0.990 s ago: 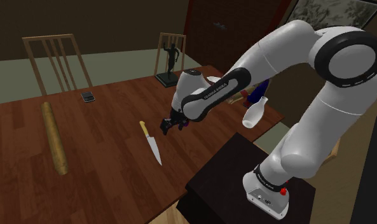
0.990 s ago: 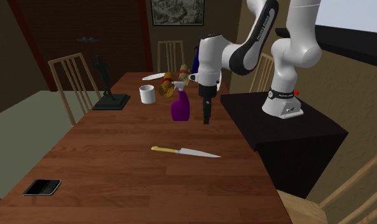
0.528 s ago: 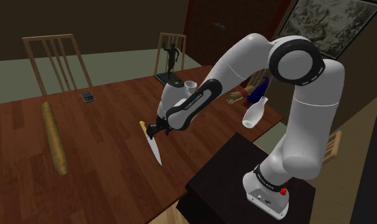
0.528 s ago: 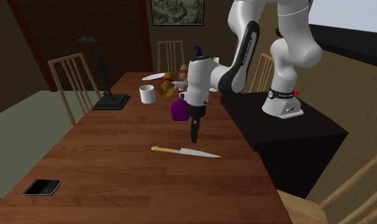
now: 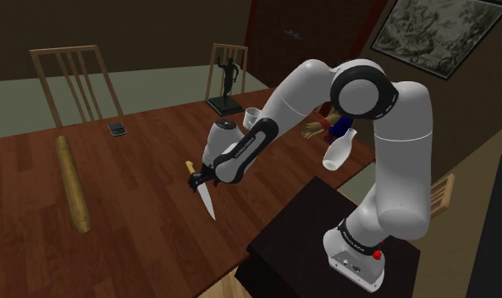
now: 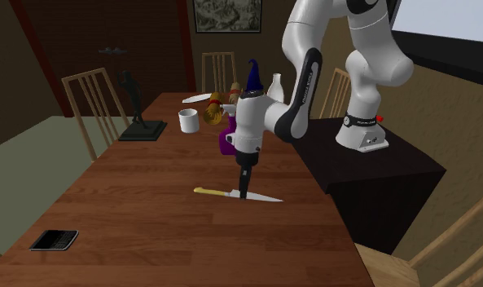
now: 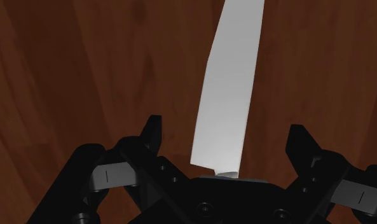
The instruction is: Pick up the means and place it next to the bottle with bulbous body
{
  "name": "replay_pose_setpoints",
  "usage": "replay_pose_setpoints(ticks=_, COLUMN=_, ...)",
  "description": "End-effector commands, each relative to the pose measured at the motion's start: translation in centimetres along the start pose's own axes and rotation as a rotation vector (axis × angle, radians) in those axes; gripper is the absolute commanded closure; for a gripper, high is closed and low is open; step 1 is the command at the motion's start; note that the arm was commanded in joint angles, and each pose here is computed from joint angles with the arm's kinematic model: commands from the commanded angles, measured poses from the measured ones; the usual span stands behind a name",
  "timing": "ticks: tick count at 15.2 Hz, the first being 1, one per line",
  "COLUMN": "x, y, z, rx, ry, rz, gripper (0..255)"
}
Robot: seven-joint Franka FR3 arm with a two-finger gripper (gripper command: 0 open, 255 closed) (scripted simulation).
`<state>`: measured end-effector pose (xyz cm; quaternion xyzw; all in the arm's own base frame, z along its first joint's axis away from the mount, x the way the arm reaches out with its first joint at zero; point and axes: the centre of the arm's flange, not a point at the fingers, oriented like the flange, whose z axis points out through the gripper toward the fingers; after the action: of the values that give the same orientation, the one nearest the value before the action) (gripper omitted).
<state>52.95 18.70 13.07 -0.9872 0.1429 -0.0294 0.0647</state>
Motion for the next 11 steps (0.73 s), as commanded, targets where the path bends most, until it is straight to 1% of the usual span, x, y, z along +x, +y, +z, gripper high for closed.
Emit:
replay_pose_setpoints(ticks=1, x=0.00, y=0.07, z=1.35, rx=0.000, ry=0.000, rz=0.000, gripper=0)
replay_pose_setpoints(ticks=9, x=0.00, y=0.07, z=1.34, rx=0.000, ry=0.000, rz=0.000, gripper=0)
replay_pose_setpoints(ticks=10, x=0.00, y=0.07, z=1.34, rx=0.000, ry=0.000, rz=0.000, gripper=255)
replay_pose_setpoints(ticks=11, x=0.00, y=0.07, z=1.34, rx=0.000, ry=0.000, rz=0.000, gripper=255)
